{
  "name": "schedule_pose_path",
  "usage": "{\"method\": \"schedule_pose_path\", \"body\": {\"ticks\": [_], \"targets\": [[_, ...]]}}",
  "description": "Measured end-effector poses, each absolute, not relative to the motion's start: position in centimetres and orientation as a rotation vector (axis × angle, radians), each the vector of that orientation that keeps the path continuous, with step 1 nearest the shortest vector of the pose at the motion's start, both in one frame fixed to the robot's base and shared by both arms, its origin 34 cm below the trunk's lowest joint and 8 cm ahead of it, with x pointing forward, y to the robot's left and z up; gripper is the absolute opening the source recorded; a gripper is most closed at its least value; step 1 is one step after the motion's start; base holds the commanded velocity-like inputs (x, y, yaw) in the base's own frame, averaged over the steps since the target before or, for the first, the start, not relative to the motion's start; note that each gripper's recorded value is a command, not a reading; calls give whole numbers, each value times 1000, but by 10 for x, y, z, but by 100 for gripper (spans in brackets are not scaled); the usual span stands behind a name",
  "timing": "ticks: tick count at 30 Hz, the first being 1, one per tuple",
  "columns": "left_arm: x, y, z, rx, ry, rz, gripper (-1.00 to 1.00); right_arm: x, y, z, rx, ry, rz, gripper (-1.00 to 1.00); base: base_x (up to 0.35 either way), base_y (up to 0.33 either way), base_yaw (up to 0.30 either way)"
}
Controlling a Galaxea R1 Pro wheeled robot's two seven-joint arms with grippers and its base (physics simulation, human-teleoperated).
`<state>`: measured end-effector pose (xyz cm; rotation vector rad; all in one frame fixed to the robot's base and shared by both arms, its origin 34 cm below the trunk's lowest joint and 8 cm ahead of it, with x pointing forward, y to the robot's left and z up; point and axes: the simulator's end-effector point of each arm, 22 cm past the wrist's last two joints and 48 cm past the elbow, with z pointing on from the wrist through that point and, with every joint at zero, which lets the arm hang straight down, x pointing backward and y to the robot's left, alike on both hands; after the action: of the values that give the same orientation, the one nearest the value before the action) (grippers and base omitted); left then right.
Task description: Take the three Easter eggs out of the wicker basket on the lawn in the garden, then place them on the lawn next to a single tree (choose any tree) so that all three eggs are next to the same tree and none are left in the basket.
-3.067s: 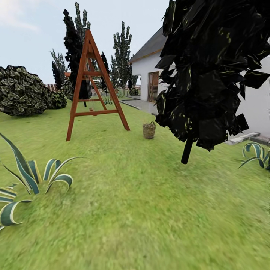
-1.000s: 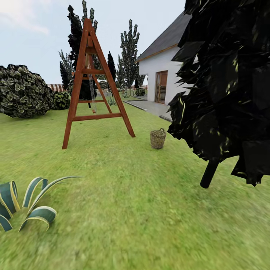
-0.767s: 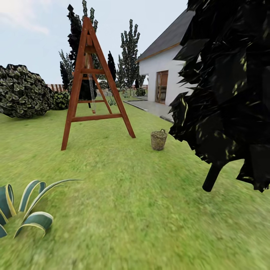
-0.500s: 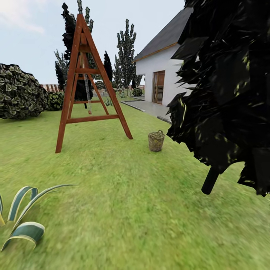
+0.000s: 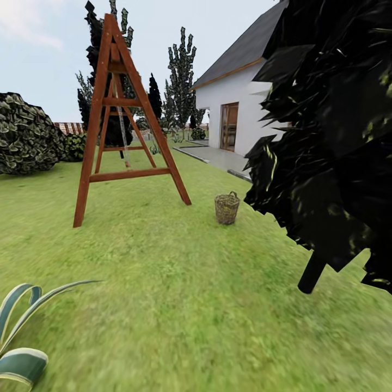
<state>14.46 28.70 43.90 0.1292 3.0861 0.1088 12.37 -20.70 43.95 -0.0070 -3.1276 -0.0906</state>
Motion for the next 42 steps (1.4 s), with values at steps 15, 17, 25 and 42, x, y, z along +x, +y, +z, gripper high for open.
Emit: {"method": "schedule_pose_path", "body": {"ticks": [15,17,25,42], "targets": [[144,287,439,129,3087,109,100,123,-207,440,-8,-3126,-91,100,338,29,0],[144,287,439,129,3087,109,100,123,-207,439,-9,-3126,-91,100,338,98,0],[145,287,439,129,3086,109,100,123,-207,439,-9,-3127,-91,100,338,123,-46],[146,287,439,129,3084,109,100,124,-207,439,-9,-3129,-91,100,323,166,-68]]}}
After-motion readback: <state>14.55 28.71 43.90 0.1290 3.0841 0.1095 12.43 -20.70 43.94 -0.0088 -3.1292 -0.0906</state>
